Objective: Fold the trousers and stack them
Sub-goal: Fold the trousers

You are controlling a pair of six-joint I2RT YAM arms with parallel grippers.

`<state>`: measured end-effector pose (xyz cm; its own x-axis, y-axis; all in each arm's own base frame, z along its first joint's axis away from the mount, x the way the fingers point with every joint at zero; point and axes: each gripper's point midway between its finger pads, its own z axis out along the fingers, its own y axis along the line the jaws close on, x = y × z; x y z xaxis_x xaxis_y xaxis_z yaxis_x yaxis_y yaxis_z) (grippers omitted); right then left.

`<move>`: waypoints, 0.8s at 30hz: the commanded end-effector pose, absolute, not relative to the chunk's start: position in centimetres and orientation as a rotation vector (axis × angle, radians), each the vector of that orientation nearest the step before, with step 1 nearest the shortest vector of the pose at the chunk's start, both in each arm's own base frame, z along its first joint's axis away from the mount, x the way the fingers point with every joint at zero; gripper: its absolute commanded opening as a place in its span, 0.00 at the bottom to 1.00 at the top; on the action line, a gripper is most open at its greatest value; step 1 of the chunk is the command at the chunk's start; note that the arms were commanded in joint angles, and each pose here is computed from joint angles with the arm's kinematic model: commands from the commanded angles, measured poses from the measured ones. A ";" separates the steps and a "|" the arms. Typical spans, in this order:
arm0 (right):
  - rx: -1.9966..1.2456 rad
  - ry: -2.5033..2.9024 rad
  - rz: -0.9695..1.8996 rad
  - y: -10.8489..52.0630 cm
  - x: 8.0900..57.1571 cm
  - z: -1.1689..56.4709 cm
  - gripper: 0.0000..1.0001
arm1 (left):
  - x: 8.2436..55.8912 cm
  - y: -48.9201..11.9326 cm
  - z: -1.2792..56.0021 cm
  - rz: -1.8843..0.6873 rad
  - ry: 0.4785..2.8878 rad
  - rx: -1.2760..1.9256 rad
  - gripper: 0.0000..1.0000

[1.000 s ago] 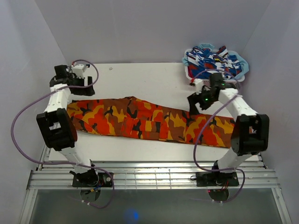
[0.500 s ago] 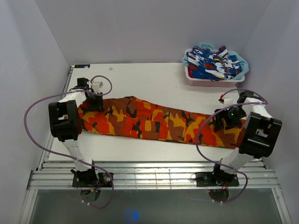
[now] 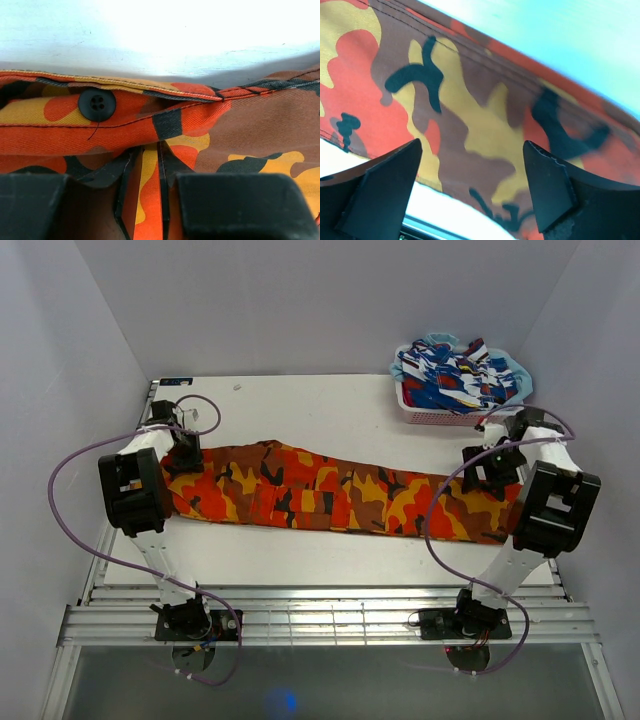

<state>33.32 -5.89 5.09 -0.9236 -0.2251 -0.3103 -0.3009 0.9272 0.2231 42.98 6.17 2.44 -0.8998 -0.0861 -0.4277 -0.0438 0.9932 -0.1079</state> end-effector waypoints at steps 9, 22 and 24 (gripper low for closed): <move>0.095 2.791 0.037 -16.2 25.5 8.8 0.92 | 41.6 7.3 2.3 -0.079 2.720 -0.150 0.32; 0.179 2.823 0.176 -16.4 24.0 1.4 0.84 | 41.5 6.7 3.5 -0.114 2.696 -0.132 0.32; 0.166 2.824 0.224 -16.1 24.3 0.3 0.82 | 41.5 6.7 3.7 -0.117 2.692 -0.133 0.32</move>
<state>23.06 -16.21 1.89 -0.9572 0.1492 -0.2481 0.1180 0.9836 0.1364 42.73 6.07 2.55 -0.8968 -0.1041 -0.4299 -0.0583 0.9913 -0.1184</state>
